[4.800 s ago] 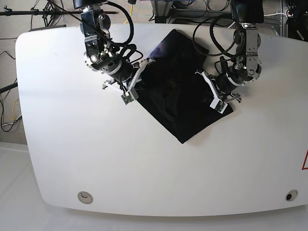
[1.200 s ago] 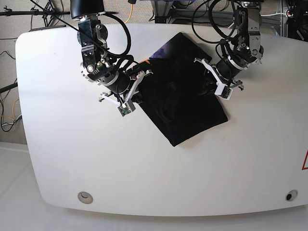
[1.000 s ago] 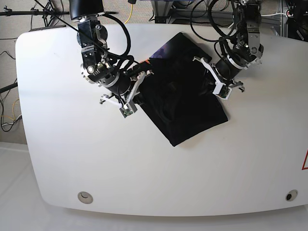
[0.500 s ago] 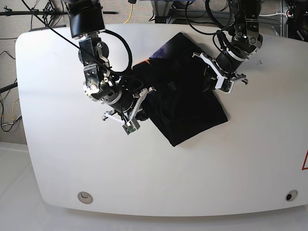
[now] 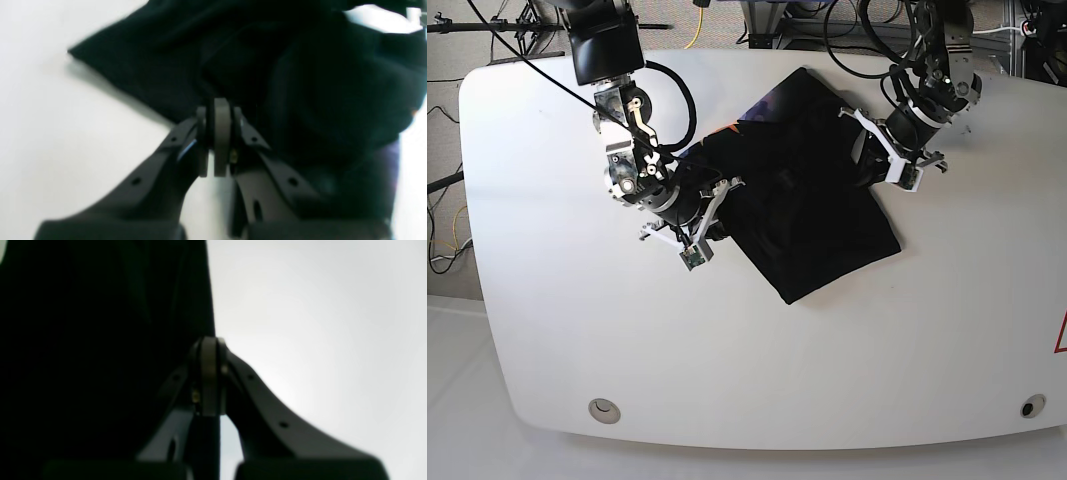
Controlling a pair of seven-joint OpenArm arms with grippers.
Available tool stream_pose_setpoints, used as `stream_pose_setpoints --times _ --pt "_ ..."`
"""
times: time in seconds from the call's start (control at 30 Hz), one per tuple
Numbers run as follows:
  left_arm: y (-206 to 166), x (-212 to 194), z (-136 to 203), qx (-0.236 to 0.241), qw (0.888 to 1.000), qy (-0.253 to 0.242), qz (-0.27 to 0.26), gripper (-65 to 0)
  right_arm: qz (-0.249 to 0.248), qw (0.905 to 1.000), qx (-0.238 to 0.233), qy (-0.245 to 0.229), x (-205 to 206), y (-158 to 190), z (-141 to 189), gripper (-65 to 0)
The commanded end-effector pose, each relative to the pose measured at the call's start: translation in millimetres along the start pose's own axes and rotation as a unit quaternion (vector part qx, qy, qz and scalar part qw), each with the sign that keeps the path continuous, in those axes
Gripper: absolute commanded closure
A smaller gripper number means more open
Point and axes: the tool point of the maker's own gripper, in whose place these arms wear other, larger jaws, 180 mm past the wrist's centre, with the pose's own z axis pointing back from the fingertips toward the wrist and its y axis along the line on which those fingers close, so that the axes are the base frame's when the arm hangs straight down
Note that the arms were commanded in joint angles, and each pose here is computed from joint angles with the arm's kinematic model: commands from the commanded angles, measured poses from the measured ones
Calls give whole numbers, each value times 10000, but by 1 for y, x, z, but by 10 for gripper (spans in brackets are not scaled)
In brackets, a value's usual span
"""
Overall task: Fold the T-shirt properly
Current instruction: 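Grip the bundle edges with both grippers and rotate it upright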
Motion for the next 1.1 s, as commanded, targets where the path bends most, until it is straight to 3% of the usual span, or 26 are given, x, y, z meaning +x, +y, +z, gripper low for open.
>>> stream_pose_setpoints --times 0.0,0.1,0.17,0.43,0.77,1.07 --pt "18 -11 -3 125 9998 99 148 -8 26 9999 -1 -156 11 -3 -1 0" --pt "33 -17 -8 210 9993 157 274 -8 8 9999 8 -117 8 -3 -2 0" --pt "49 -4 -14 200 9998 68 71 -7 -24 10000 30 -50 3 -2 0 0" --pt "48 23 -10 180 9992 -269 -243 -7 158 9991 55 -383 28 7 16 0" --pt "-2 62 -3 -245 9948 -748 -643 -14 243 9977 10 -640 46 10 21 0" --pt "-40 62 -18 -638 9943 -679 -514 -19 174 9983 -78 -545 44 -2 13 0"
